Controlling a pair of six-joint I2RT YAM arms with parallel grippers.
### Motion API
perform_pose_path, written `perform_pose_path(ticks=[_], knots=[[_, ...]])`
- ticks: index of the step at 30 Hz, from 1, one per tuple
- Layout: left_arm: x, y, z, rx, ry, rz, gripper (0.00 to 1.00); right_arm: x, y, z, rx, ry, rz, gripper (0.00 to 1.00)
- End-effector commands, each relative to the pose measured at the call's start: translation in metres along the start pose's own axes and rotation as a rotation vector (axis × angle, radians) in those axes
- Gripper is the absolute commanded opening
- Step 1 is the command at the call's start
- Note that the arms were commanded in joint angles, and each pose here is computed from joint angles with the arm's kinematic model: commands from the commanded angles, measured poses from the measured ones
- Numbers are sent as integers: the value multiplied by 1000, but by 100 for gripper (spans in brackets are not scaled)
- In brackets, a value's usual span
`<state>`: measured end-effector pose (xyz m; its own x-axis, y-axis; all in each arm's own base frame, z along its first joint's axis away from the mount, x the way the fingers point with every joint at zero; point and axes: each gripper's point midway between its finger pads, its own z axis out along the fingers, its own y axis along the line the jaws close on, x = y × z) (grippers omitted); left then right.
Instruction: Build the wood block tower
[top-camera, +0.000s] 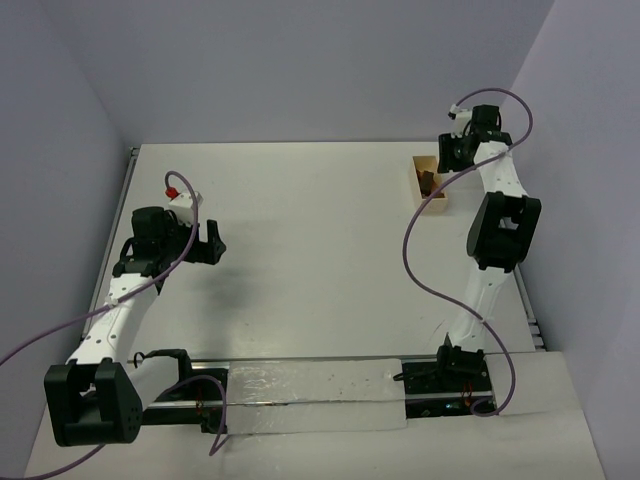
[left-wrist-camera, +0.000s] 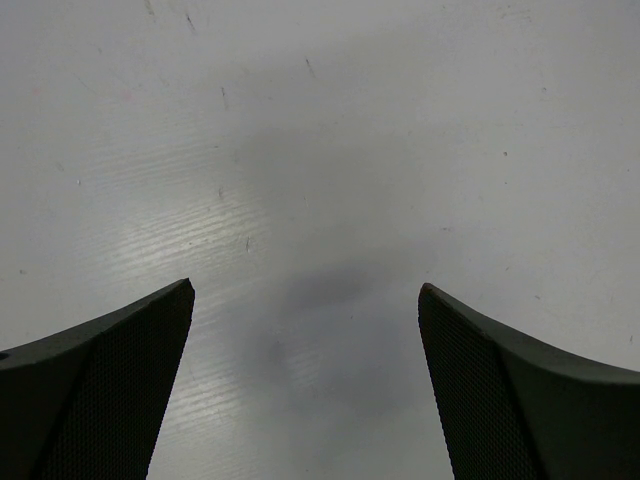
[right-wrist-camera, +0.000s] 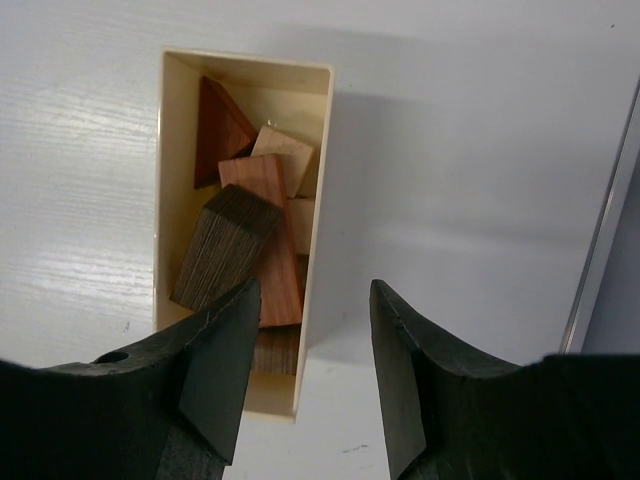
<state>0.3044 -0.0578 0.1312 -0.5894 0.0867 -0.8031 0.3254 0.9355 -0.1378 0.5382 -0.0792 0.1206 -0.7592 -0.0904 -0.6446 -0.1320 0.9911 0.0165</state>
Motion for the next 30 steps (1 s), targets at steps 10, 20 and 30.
perform_pose_path(ticks=[10,20,30], knots=[[-15,7,3,-21,-18,4,99,-6,-10,25,9,10,-17,54],[-11,8,7,-20,2,-3,99,2,-6,50,36,46,-71,43],[-11,8,7,-20,4,-5,99,7,-3,60,81,62,-123,19]])
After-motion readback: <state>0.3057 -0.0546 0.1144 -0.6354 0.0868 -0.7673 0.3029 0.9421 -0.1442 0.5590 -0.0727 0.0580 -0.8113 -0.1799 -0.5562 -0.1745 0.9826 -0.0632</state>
